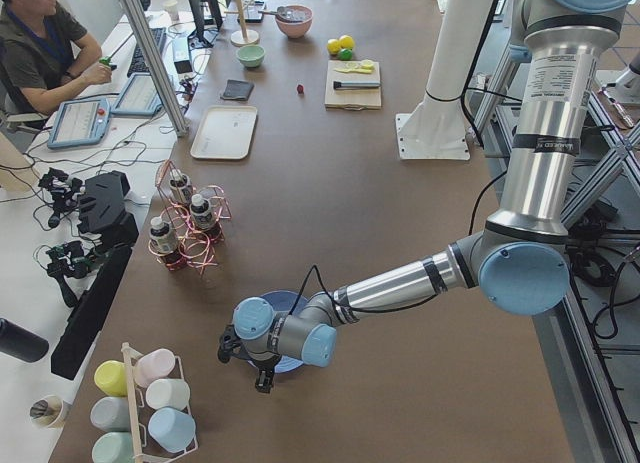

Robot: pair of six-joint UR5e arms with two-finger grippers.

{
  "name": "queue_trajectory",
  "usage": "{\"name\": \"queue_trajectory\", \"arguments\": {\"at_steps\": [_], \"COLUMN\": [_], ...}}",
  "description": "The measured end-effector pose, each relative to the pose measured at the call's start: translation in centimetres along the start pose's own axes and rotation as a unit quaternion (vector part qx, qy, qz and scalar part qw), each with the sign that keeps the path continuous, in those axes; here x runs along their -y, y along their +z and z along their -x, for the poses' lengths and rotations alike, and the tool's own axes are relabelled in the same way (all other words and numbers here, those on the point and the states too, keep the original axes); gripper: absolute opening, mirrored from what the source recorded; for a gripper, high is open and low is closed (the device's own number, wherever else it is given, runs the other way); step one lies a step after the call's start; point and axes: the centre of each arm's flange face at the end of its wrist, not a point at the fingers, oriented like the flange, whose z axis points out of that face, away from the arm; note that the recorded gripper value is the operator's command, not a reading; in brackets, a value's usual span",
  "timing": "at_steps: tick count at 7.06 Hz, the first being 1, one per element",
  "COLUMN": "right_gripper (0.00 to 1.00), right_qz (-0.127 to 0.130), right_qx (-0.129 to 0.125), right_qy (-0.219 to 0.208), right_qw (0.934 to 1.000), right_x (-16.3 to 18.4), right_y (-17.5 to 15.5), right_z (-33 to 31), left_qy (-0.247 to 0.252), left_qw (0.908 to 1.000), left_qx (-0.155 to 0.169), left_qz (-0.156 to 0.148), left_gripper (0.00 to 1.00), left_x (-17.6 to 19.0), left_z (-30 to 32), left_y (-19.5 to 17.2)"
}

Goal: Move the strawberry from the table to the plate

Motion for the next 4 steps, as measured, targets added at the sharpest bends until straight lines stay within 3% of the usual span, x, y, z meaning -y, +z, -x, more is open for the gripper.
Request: {"name": "queue_trajectory", "arguments": {"at_steps": [2,3,4], "right_gripper": [1.00,1.00,1.00], "right_qz": [0.000,-0.001,-0.001], "right_qx": [0.000,0.000,0.000], "right_qy": [0.000,-0.001,-0.001], "right_qw": [1.0000,1.0000,1.0000], "right_x": [-0.01,0.02,0.05], "right_y": [-0.01,-0.05,-0.08], "right_z": [0.05,0.08,0.10], "left_qy": [-0.003,-0.004,-0.008], "left_qw": [1.0000,1.0000,1.0000], "left_qx": [0.000,0.000,0.000], "left_qz": [0.002,0.003,0.003], "left_gripper": [0.58,0.44,0.18], "left_x": [-0.18,-0.22,-0.21], "left_z": [0.22,0.28,0.22], "left_y": [0.23,0.31,0.39]}}
